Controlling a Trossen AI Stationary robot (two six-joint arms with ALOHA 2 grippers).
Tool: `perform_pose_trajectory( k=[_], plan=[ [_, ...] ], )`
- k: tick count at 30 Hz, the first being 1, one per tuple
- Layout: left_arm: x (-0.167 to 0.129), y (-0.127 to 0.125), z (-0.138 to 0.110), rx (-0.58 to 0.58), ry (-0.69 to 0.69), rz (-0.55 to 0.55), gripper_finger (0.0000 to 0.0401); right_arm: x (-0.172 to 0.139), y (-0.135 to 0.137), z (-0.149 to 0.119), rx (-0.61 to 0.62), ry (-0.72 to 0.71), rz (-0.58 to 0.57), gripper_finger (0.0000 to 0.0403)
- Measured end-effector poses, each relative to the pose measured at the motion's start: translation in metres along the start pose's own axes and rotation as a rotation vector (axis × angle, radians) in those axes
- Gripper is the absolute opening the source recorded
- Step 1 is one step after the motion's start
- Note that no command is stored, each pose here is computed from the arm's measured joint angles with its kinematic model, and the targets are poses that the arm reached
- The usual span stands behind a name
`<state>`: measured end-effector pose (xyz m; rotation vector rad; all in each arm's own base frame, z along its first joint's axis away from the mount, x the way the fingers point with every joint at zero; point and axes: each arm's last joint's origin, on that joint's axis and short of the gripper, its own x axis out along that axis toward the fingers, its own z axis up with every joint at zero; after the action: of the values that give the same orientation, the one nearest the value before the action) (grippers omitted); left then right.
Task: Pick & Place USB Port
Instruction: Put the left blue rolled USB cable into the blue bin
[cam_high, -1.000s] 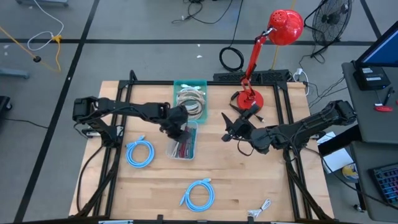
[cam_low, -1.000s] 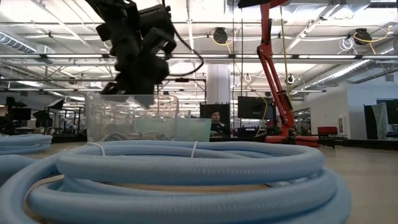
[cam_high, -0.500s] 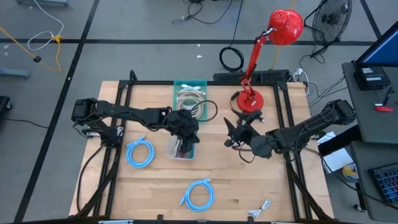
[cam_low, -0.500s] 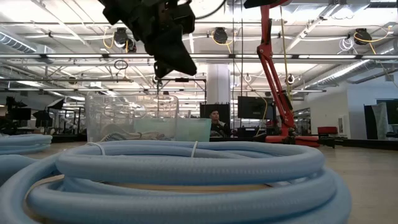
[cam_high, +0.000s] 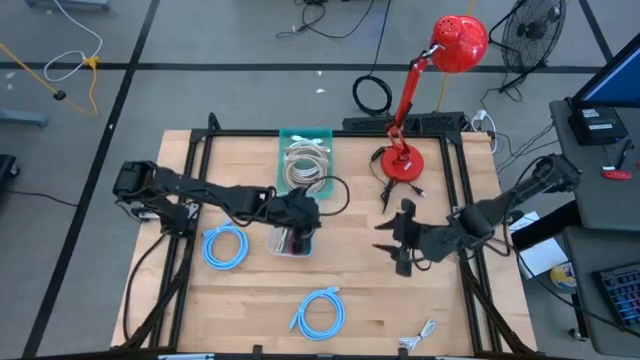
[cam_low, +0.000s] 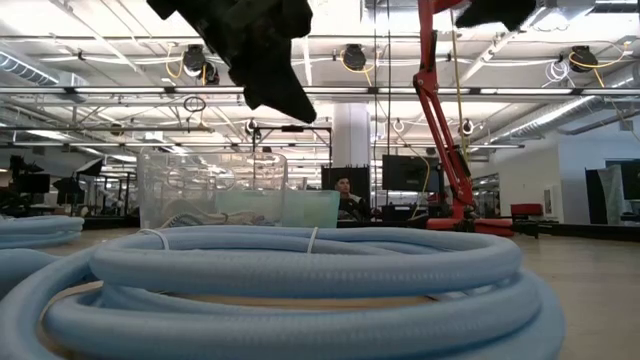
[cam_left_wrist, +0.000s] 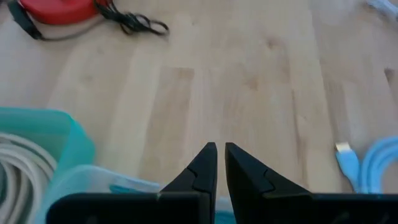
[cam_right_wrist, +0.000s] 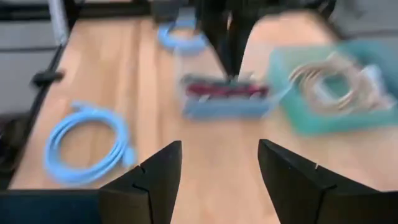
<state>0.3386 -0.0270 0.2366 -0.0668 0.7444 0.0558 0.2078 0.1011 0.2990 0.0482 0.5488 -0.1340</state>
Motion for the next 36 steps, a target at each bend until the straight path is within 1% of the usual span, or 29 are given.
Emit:
perform_pose_trajectory(
  k=[3, 5, 7, 9, 13, 16, 17, 18, 20, 23, 26, 28, 30, 31, 36],
  plan=[
    [-0.001, -0.011, -0.006, 0.017, 0.043, -0.024, 0.0031, 0.005, 0.003, -0.018, 0.019, 0.083, 0.071, 0.0203],
    [-0.002, -0.022, -0.013, 0.043, 0.106, -0.069, 0.0031, 0.013, 0.003, -0.036, 0.041, 0.143, 0.105, 0.0203],
    [-0.003, -0.035, -0.025, 0.074, 0.202, -0.132, 0.0031, 0.02, 0.001, -0.052, 0.074, 0.179, 0.098, 0.0203],
    [-0.007, -0.05, -0.038, 0.083, 0.309, -0.169, 0.0031, 0.026, -0.002, -0.068, 0.106, 0.204, 0.077, 0.0203],
    [-0.019, -0.078, -0.056, 0.074, 0.42, -0.181, 0.0031, 0.036, -0.009, -0.092, 0.145, 0.212, 0.055, 0.0203],
    [-0.03, -0.091, -0.063, 0.007, 0.457, -0.167, 0.0031, 0.043, -0.013, -0.097, 0.178, 0.164, 0.064, 0.0203],
    [-0.033, -0.094, -0.066, -0.021, 0.49, -0.153, 0.0031, 0.044, -0.014, -0.099, 0.183, 0.15, 0.067, 0.0203],
    [-0.035, -0.095, -0.072, -0.053, 0.54, -0.125, 0.0031, 0.046, -0.015, -0.099, 0.185, 0.133, 0.072, 0.0203],
    [-0.042, -0.093, -0.083, -0.105, 0.647, -0.02, 0.0031, 0.047, -0.015, -0.098, 0.176, 0.101, 0.082, 0.0203],
    [-0.055, -0.085, -0.097, -0.118, 0.756, 0.207, 0.0031, 0.048, -0.015, -0.095, 0.151, 0.067, 0.093, 0.0203],
    [-0.067, -0.075, -0.105, -0.113, 0.771, 0.464, 0.0031, 0.048, -0.014, -0.091, 0.121, 0.026, 0.108, 0.0203],
    [-0.074, -0.067, -0.108, -0.109, 0.765, 0.602, 0.0031, 0.048, -0.013, -0.089, 0.106, 0.004, 0.118, 0.0203],
    [-0.081, -0.059, -0.112, -0.117, 0.756, 0.686, 0.0031, 0.048, -0.013, -0.088, 0.093, -0.004, 0.121, 0.0203],
    [-0.082, -0.055, -0.115, -0.121, 0.755, 0.708, 0.0031, 0.048, -0.013, -0.088, 0.088, -0.003, 0.121, 0.0203],
    [-0.097, -0.028, -0.145, -0.184, 0.802, 0.718, 0.0031, 0.048, -0.013, -0.088, 0.067, -0.003, 0.121, 0.0203]
  ],
)
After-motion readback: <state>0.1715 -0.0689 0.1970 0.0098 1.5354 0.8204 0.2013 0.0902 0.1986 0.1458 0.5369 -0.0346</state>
